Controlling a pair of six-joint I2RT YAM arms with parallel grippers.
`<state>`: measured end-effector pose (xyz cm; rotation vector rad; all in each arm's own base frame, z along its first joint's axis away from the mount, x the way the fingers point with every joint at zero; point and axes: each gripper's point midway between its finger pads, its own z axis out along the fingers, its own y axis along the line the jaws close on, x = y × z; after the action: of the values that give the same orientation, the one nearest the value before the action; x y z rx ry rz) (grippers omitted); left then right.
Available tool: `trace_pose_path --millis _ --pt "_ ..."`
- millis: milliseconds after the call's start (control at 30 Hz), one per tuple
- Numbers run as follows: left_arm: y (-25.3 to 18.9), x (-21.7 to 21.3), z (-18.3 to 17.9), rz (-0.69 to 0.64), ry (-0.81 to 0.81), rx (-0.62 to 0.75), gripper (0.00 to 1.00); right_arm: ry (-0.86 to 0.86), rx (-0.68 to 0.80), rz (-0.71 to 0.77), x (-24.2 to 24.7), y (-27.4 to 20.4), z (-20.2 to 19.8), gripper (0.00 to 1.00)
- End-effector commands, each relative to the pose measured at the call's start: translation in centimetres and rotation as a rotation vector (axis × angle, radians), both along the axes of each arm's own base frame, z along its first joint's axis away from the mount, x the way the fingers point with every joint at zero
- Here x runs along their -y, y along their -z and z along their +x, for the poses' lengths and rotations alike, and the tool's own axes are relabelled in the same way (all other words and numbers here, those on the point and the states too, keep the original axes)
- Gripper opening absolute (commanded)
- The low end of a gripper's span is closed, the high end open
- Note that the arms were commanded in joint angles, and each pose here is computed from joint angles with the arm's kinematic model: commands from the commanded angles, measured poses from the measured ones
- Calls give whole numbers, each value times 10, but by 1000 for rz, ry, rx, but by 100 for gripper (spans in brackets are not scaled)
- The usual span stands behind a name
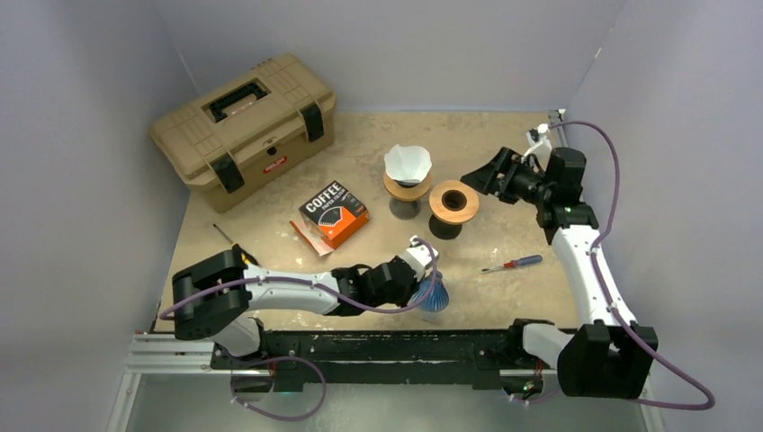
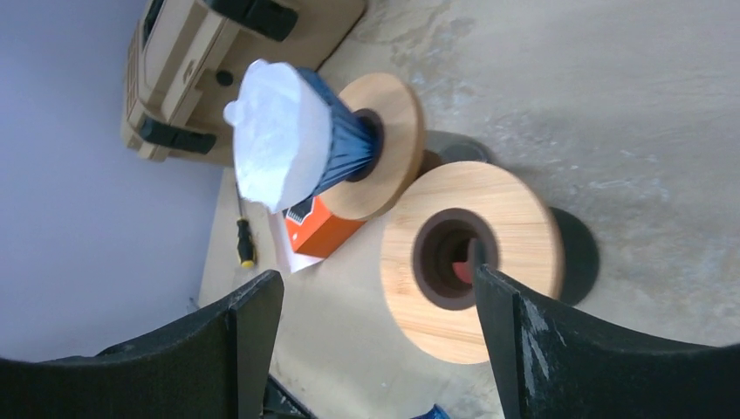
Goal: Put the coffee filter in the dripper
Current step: Pick up the coffee dripper from the center of the board.
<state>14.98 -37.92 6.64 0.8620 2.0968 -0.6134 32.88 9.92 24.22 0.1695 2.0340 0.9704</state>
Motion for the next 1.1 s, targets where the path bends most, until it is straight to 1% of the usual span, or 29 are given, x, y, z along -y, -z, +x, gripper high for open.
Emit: trace_pose_path --millis 0,133,300,500,567,700,900,1067 --pt "-57 12 11 -144 -52 52 0 -29 106 -39 -25 -40 -2 83" --pt "-74 3 18 -172 -109 63 0 -20 133 -88 -36 -49 -5 83" --pt "-94 -18 33 -200 -204 43 0 21 196 -123 -34 -69 -12 80" --pt "-115 -58 56 -259 -333 -7 0 17 235 -167 -42 -84 -18 79" --pt "-120 -74 67 -271 -397 -15 0 1 240 -173 -50 -85 -21 79" --pt "-132 -98 77 -284 -494 -17 0 -30 241 -180 -65 -83 -25 79" --pt "-137 -121 95 -294 -569 -54 0 -76 260 -203 -93 -84 -28 78" --pt "-141 -131 107 -335 -605 -104 0 -138 268 -228 -127 -81 -39 76"
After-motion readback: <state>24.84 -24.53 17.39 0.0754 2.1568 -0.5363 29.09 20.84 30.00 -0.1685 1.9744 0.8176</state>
